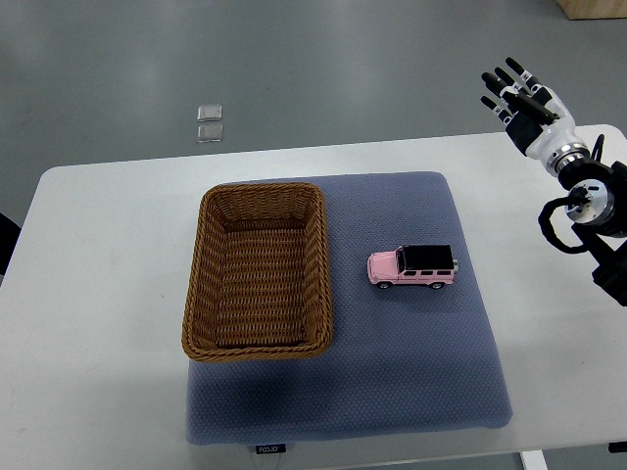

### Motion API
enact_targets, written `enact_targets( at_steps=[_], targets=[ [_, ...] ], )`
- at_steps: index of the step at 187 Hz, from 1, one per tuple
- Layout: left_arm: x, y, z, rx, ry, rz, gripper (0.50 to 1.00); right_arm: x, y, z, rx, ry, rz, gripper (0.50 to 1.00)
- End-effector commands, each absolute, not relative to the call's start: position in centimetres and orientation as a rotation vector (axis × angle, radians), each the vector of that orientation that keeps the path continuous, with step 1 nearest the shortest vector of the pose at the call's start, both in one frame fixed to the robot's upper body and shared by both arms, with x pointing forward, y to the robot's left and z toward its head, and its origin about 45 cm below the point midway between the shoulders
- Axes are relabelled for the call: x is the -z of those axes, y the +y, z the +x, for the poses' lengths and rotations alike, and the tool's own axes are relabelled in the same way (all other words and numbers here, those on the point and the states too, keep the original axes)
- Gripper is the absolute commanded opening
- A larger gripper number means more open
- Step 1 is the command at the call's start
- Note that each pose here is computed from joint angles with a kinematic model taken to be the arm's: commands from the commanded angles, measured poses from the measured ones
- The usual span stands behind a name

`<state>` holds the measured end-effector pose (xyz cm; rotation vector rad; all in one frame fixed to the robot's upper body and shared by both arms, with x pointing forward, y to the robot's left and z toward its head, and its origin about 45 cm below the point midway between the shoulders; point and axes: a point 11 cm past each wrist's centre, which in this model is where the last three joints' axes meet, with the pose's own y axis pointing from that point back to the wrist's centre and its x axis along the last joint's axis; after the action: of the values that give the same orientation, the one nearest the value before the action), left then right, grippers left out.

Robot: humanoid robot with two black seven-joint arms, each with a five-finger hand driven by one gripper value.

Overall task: Place pink car in brown basket
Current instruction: 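Move the right hand over the pink toy car, fingers down, then lower the right hand and grasp the pink car by its roof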

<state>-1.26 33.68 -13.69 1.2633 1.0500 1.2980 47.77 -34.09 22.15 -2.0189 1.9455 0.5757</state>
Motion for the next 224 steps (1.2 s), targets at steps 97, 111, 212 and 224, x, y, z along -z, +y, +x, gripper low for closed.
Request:
enact_targets(
  at_steps=[97,111,212,224],
  targets=[
    [13.7,33.7,-1.3,-1.298,1.05,1.263,1.0,-28.6,-27.8,45.3,0.602,1.566,-3.274,0.911],
    [13.7,33.7,-1.3,-1.298,1.05,1.263,1.0,-29.2,-27.0,44.3,0.769,1.415,-3.406,0.911],
    [13.7,33.7,-1.3,-1.297,1.049,1.264,1.0,-23.9,-26.5,40.6,1.26,0.99,-3.871,0.909],
    [13.7,33.7,-1.3,-1.298,1.05,1.263,1.0,-23.8,-26.1,40.5,1.257,0.968,-3.876,0.909]
  ],
)
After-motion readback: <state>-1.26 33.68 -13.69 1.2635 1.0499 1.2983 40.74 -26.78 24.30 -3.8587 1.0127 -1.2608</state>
